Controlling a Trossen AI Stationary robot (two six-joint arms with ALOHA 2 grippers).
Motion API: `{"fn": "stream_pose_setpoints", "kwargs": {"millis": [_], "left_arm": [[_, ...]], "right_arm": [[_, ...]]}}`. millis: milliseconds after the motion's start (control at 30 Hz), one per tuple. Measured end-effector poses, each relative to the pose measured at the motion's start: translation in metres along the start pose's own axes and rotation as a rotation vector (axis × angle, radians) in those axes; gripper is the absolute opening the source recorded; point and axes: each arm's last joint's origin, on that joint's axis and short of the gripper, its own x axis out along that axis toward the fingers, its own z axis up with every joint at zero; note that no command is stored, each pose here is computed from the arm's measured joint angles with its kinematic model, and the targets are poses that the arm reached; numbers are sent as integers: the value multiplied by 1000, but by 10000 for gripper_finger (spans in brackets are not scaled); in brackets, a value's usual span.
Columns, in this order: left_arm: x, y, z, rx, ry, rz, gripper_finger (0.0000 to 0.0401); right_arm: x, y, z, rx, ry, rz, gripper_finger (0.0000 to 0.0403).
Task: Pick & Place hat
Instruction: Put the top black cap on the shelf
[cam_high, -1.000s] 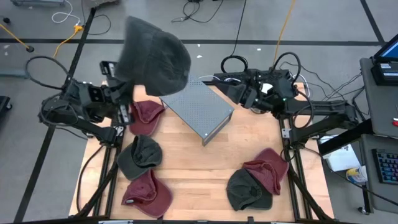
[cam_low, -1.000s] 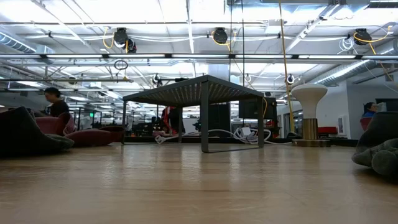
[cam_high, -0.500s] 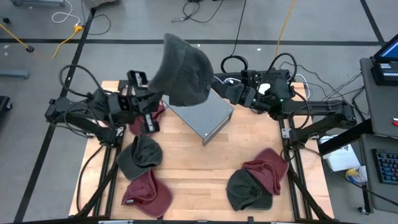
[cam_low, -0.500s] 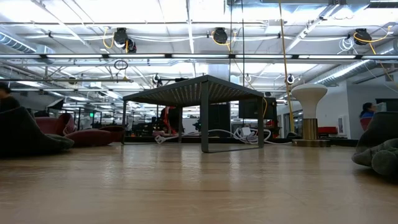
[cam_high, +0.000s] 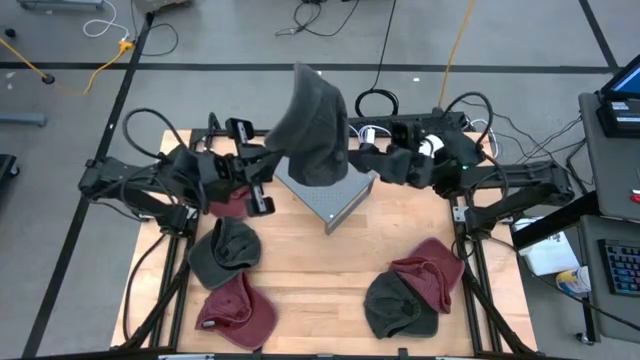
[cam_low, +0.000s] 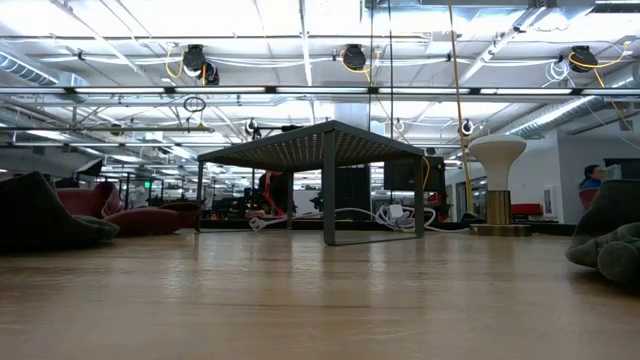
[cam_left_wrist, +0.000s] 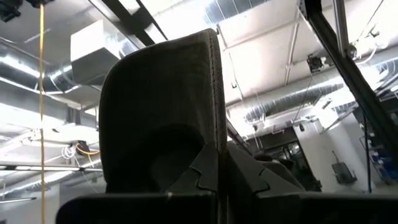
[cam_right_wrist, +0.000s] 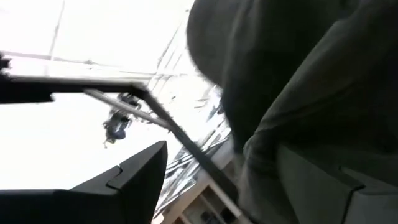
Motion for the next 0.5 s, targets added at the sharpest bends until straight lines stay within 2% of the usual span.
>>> {"fn": "stream_pose_setpoints", "kwargs": {"millis": [100, 267, 400, 500], "left_arm": [[0, 1, 3, -1, -18, 3, 9], [0, 0, 4, -7, -43, -40, 9], [0, -1, 1, -35, -22, -53, 9], [0, -3, -2, -48, -6, -61, 9]], "right_arm": [[0, 5, -3, 19, 3, 5, 283], [-1, 2, -6, 145, -36, -102, 283], [-2, -4, -9, 192, -24, -165, 283], [-4, -11, -13, 210, -21, -263, 283]]}}
